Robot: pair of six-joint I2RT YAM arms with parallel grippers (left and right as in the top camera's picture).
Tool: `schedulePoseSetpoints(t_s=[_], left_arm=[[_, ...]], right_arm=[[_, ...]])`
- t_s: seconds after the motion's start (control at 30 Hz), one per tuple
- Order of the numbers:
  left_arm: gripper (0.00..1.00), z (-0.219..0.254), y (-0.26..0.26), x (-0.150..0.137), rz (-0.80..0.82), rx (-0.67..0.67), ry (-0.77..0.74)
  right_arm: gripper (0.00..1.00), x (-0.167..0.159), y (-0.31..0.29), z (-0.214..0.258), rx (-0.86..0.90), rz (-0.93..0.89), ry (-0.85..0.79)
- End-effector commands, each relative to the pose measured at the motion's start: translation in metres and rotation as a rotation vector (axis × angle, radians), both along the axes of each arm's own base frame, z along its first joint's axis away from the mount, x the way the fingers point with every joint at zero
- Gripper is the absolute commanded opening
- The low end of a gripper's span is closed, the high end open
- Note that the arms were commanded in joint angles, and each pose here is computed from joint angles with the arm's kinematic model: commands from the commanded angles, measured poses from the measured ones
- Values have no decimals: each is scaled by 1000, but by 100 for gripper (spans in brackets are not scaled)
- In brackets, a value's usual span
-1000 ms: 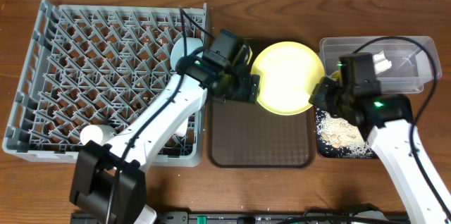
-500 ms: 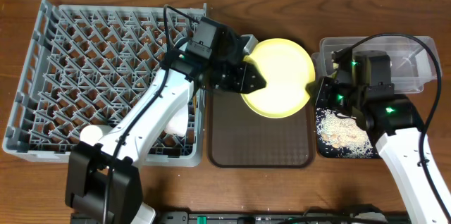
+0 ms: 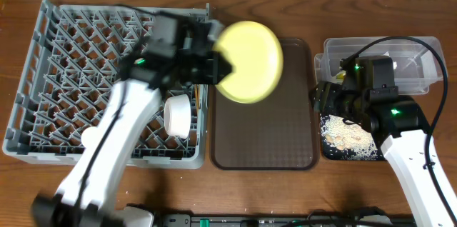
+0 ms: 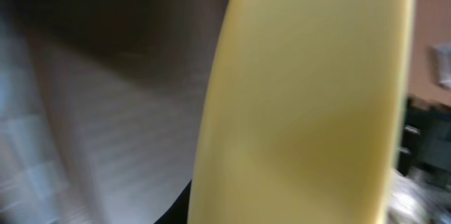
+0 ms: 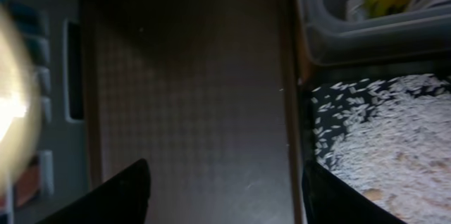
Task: Sort waste into correct bins and load items into the dishwasher
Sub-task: 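Lift the yellow plate with the left gripper toward the rack, releasing right, then stand the yellow plate upright in the rack with the left gripper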
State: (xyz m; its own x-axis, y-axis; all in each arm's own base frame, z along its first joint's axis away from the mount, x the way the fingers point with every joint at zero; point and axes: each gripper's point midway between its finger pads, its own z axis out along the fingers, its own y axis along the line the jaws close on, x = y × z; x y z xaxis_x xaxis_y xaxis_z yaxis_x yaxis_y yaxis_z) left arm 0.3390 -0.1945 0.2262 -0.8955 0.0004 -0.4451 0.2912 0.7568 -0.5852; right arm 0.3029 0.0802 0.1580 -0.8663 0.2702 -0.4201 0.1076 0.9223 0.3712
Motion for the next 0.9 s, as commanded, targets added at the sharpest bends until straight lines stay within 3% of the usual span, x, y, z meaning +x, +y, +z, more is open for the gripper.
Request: schedulePoseSetpoints(t_s=[0.0, 0.1, 0.17, 0.27, 0.53, 0.87], left_arm=[[8, 26, 81, 13, 300, 323, -184], [8, 39, 144, 3, 513, 587, -244], [8, 44, 177, -5, 610, 746, -255], [8, 36, 196, -10, 602, 897, -238], [8, 3, 216, 11, 613, 1127, -170], [8, -60, 197, 30, 472, 1128, -36]], right_arm=[[76, 5, -14, 8, -75, -38, -41], [99, 7, -20, 7, -106, -58, -46], [99, 8, -22, 8, -114, -64, -50], [99, 9, -24, 8, -123, -70, -55], [99, 10, -24, 9, -122, -70, -59], [99, 10, -24, 9, -122, -70, -59]])
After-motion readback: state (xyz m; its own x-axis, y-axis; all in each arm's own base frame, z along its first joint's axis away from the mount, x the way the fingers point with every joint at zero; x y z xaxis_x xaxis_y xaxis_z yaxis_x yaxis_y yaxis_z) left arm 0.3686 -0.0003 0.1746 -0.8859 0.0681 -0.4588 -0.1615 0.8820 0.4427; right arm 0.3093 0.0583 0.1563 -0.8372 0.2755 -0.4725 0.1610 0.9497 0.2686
